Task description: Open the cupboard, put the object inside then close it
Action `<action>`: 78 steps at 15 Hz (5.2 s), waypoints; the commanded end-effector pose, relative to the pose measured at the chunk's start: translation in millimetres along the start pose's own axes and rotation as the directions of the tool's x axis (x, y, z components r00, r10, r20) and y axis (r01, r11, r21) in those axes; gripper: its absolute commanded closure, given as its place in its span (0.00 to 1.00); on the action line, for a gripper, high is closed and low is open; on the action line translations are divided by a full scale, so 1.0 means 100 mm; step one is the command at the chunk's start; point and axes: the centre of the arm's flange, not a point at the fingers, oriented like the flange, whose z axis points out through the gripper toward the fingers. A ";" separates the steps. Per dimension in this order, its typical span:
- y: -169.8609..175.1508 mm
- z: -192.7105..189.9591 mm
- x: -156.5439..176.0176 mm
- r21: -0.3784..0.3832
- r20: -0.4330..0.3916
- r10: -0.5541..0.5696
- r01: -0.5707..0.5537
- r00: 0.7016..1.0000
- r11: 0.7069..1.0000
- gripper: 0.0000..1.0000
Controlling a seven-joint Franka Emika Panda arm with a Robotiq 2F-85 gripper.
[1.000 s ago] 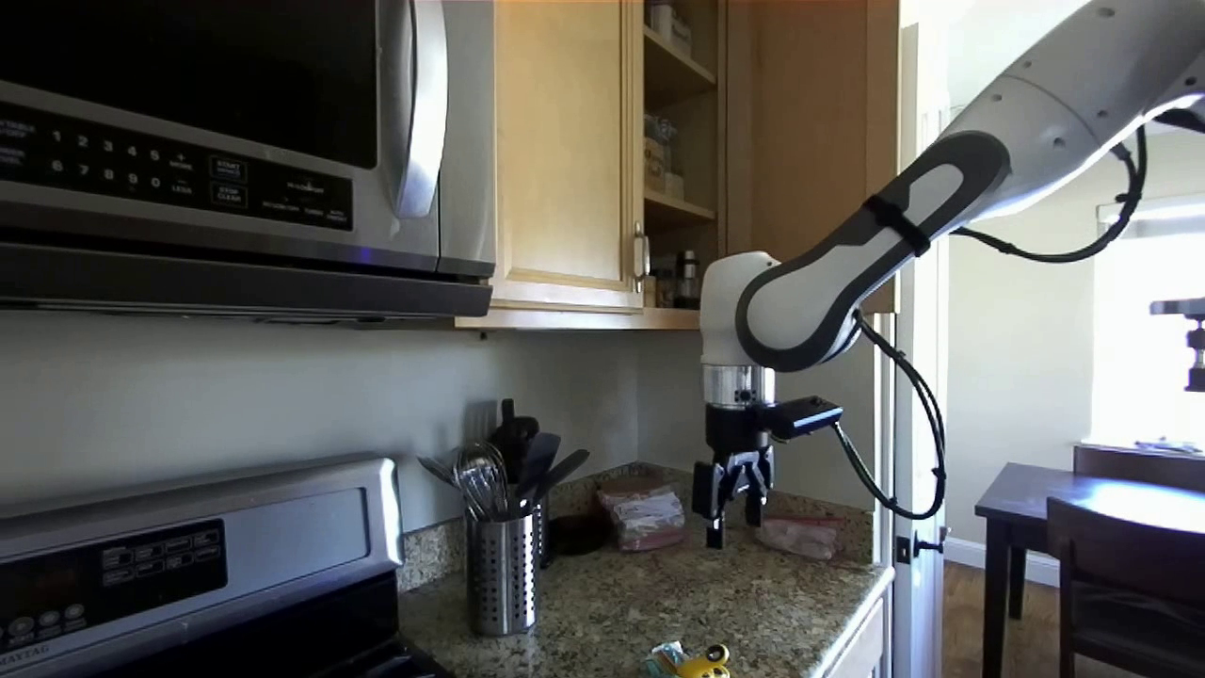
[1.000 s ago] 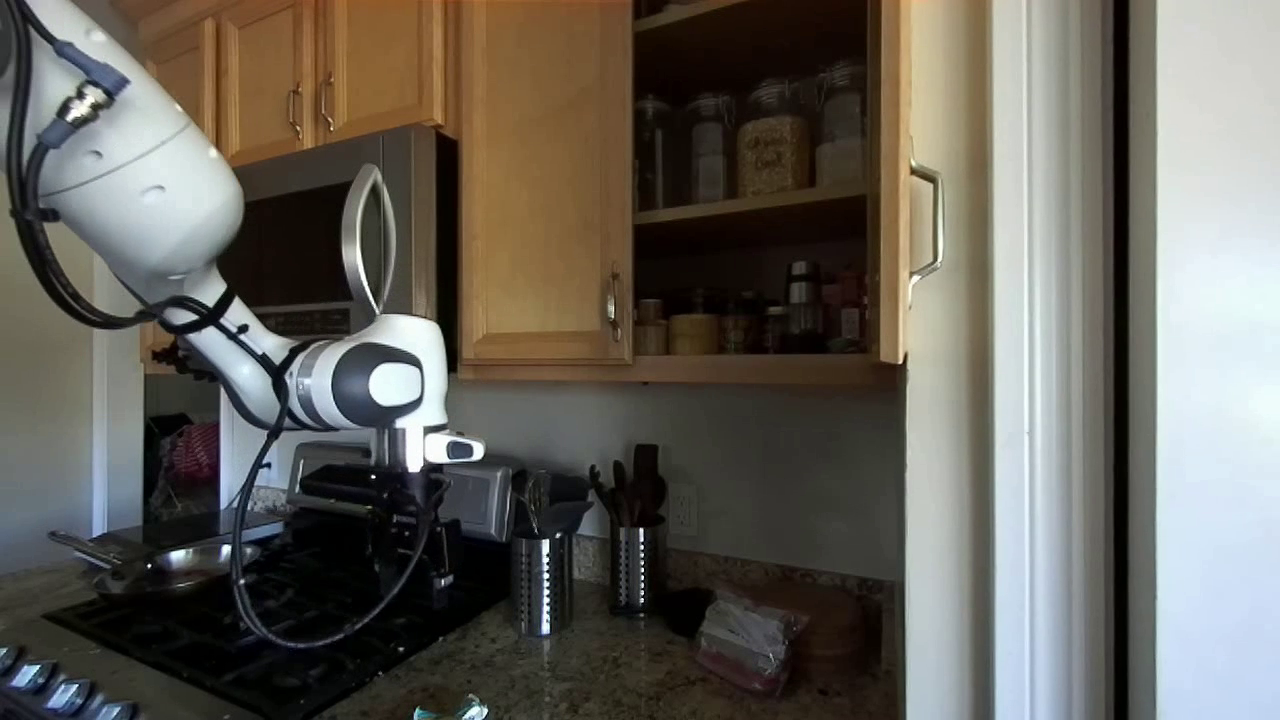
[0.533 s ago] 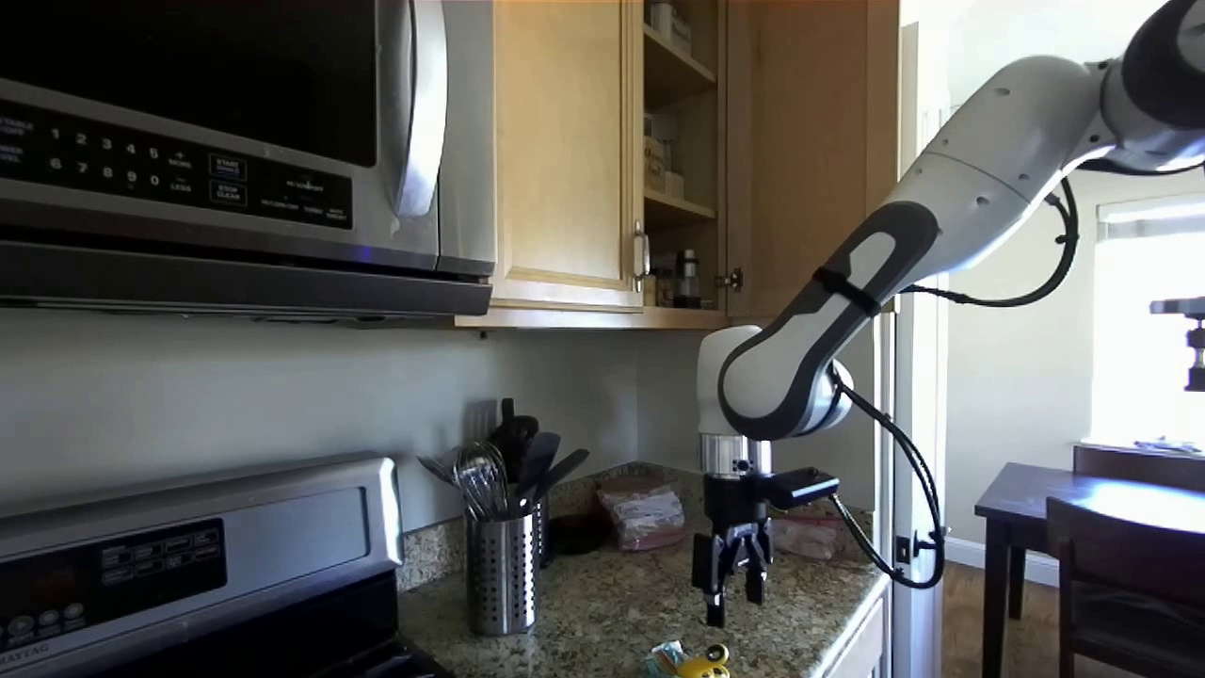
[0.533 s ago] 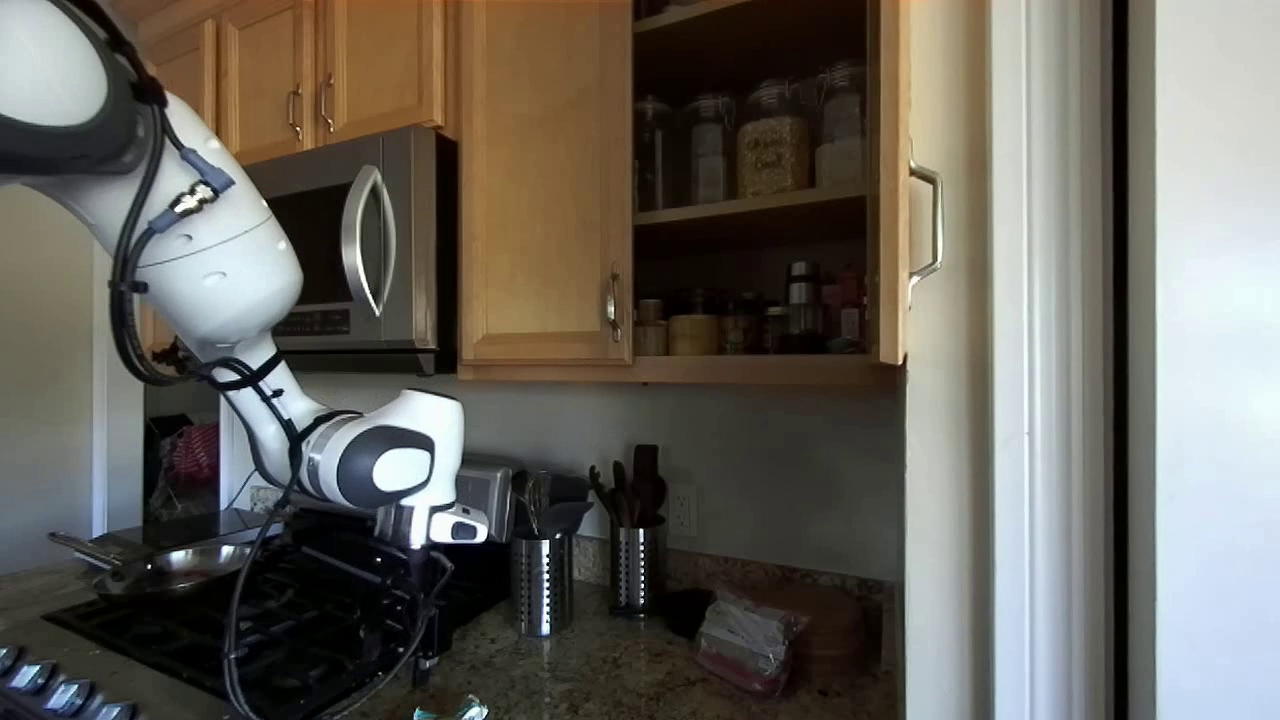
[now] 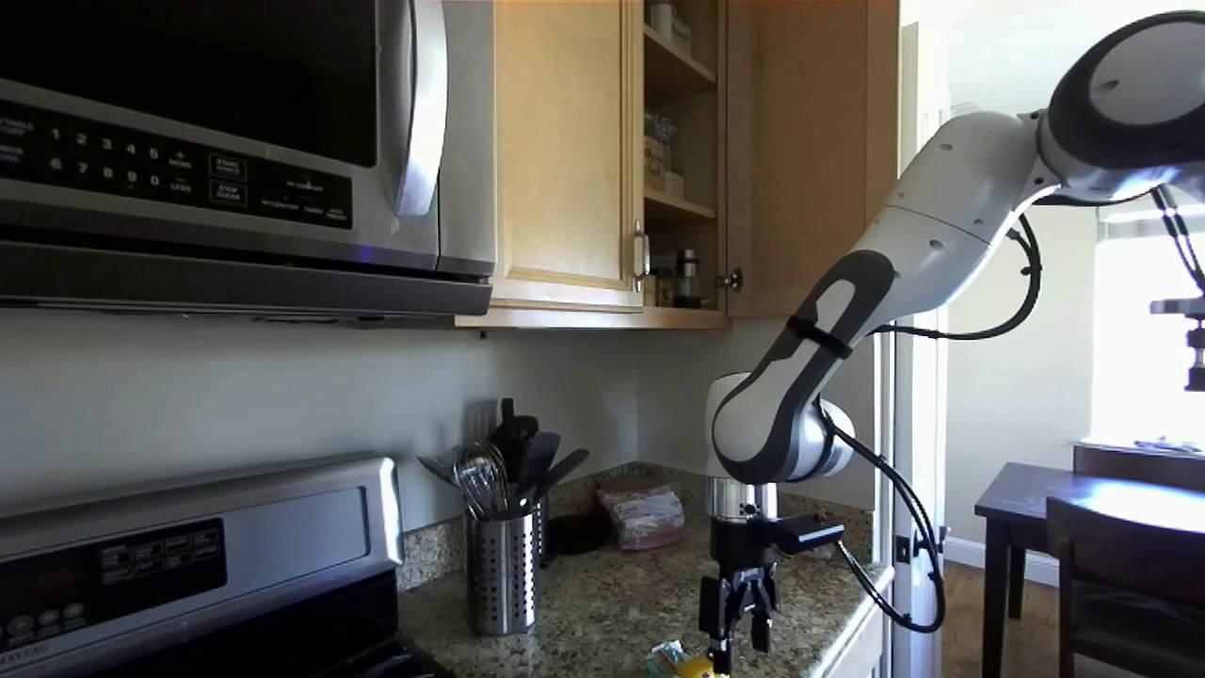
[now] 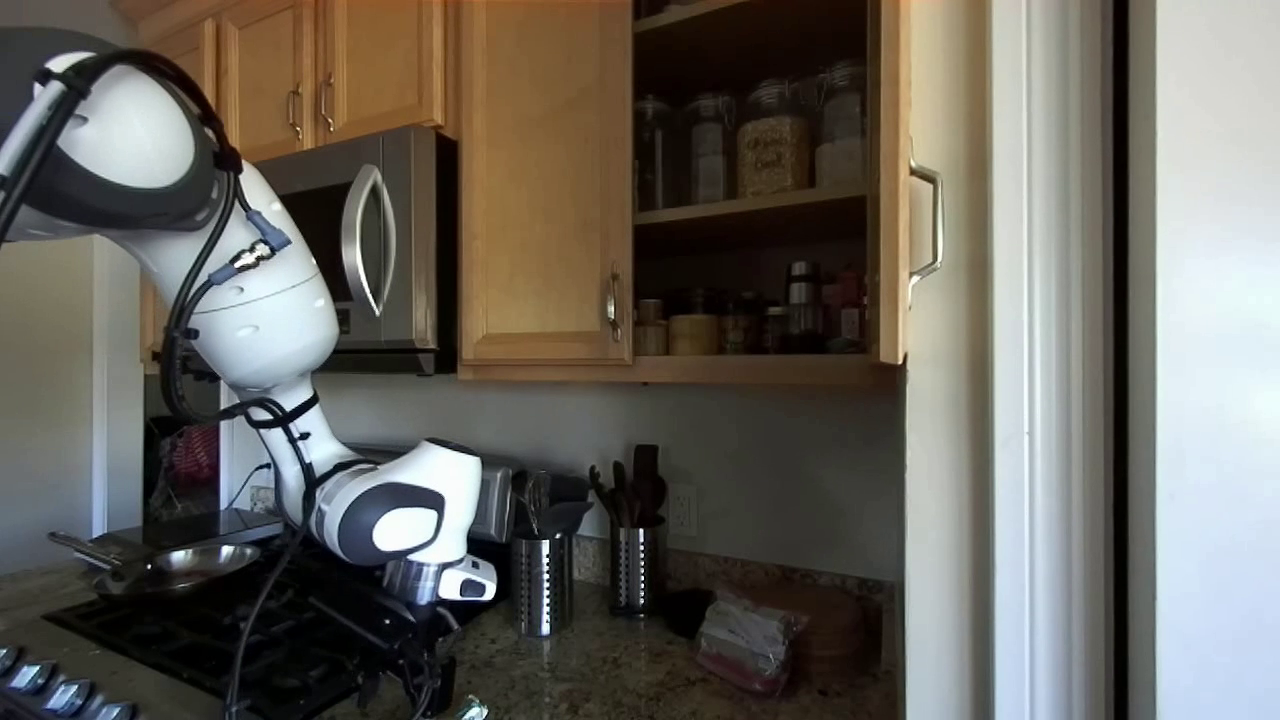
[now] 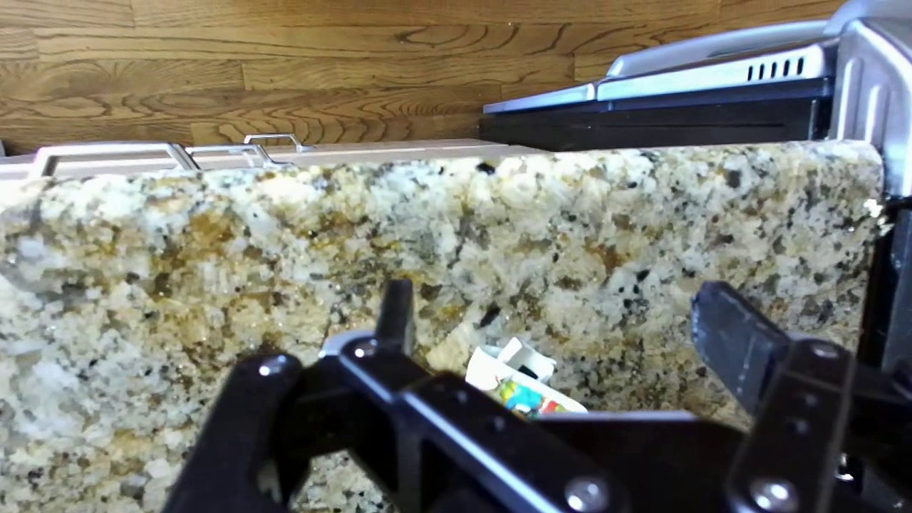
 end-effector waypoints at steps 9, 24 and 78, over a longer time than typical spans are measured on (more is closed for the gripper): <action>0.38 0.24 0.16 0.069 -0.069 0.014 -0.009 0.998 0.998 0.03; 0.60 0.27 0.54 0.104 -0.112 0.028 -0.016 0.993 0.994 0.58; 0.59 -3.56 -0.08 -0.257 -0.624 0.140 -0.371 0.769 0.893 0.89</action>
